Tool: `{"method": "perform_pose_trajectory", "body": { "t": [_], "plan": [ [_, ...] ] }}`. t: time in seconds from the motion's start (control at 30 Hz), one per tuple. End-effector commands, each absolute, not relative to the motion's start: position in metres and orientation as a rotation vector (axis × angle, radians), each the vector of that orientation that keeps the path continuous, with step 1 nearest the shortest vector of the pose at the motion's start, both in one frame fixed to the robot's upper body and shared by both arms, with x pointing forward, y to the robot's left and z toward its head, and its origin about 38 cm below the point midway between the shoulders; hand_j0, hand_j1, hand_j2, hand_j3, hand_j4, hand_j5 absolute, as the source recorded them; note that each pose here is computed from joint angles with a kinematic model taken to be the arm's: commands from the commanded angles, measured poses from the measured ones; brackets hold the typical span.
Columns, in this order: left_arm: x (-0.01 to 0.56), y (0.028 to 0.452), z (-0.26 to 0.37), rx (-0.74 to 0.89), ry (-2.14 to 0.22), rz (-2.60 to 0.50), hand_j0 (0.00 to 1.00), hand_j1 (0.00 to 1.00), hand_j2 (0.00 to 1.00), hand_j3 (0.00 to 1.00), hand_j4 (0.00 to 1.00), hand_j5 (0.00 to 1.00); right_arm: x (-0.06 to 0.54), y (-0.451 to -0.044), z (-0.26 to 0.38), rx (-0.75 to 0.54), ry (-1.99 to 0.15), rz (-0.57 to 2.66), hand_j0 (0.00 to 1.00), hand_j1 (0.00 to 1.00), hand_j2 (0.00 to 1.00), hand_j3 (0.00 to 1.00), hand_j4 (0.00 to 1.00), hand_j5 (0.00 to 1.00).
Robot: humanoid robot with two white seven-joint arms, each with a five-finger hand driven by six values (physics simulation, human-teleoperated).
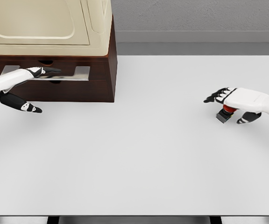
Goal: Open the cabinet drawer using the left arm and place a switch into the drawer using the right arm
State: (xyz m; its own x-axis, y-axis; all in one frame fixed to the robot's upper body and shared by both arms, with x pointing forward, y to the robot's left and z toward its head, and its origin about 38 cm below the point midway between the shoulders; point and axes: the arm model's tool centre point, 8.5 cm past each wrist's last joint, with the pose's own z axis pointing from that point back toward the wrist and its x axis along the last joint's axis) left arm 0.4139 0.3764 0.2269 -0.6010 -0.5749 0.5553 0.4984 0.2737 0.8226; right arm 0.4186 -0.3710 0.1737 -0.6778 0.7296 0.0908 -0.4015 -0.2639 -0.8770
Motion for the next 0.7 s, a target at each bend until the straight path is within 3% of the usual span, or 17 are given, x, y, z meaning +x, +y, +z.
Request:
{"method": "perform_pose_trajectory", "body": {
  "t": [0.0,0.17,0.27,0.67],
  "plan": [
    [0.4143,0.3779,0.2274,0.072,-1.641,-1.481,1.00,1.00,1.00,1.00,1.00,1.00,0.4184,-0.3745,0.1752,-0.439,-1.244,1.992,1.00,1.00,1.00,1.00,1.00,1.00],
    [0.4143,0.3779,0.2274,0.072,-1.641,-1.481,0.95,0.95,0.95,0.95,0.95,0.95,0.4190,-0.3751,0.1749,-0.440,-1.243,1.989,1.00,1.00,1.00,1.00,1.00,1.00],
    [0.4143,0.3779,0.2275,0.071,-1.642,-1.480,0.94,0.94,0.94,0.94,0.94,0.94,0.4185,-0.3743,0.1747,-0.438,-1.244,1.991,0.95,0.95,0.95,0.95,0.95,0.95],
    [0.4149,0.3744,0.2255,0.060,-1.646,-1.479,0.86,0.86,0.86,0.86,0.86,0.86,0.4183,-0.3740,0.1754,-0.439,-1.245,1.993,0.98,0.98,0.98,0.98,0.98,0.98]
  ]
}}
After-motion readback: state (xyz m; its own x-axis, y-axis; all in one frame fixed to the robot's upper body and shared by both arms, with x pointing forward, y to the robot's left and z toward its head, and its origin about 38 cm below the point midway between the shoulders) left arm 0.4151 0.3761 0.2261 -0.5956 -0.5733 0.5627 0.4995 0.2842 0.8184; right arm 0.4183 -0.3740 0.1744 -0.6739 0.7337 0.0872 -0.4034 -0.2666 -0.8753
